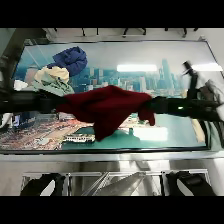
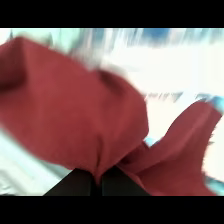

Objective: Fold the shirts.

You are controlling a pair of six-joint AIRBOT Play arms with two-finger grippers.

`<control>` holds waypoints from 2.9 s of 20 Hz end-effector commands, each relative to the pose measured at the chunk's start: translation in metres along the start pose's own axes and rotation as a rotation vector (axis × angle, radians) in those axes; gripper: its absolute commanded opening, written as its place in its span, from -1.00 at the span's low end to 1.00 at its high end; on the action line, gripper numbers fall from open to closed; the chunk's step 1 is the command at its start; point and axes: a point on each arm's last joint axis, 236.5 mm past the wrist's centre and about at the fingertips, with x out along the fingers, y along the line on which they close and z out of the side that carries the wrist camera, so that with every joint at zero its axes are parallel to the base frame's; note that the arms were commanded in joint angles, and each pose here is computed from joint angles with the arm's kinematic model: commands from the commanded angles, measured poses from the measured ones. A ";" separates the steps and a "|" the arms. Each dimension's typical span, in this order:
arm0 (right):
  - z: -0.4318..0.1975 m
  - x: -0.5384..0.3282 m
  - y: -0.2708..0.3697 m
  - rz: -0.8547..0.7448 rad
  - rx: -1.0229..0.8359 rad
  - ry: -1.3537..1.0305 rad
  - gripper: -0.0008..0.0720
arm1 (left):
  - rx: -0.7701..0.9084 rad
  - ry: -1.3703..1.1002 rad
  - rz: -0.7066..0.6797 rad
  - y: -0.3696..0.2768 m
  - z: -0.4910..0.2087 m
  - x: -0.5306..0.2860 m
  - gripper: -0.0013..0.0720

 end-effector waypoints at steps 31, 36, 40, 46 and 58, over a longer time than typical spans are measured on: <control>-0.038 0.088 -0.251 -0.551 0.079 0.162 -0.89 | 0.221 0.501 -0.120 0.097 -0.050 0.350 -0.75; -0.045 0.086 -0.252 -0.551 0.092 0.190 -0.89 | -0.039 0.586 -0.031 0.110 -0.056 0.275 0.87; -0.060 0.084 -0.249 -0.544 0.110 0.254 -0.89 | -0.300 0.665 -0.071 0.092 -0.141 0.212 0.87; -0.060 0.084 -0.248 -0.539 0.116 0.255 -0.89 | -0.688 0.490 -0.151 0.012 -0.246 0.193 0.87; -0.062 0.090 -0.235 -0.487 0.170 0.250 -0.89 | -0.695 0.705 -0.176 -0.037 -0.294 0.265 0.87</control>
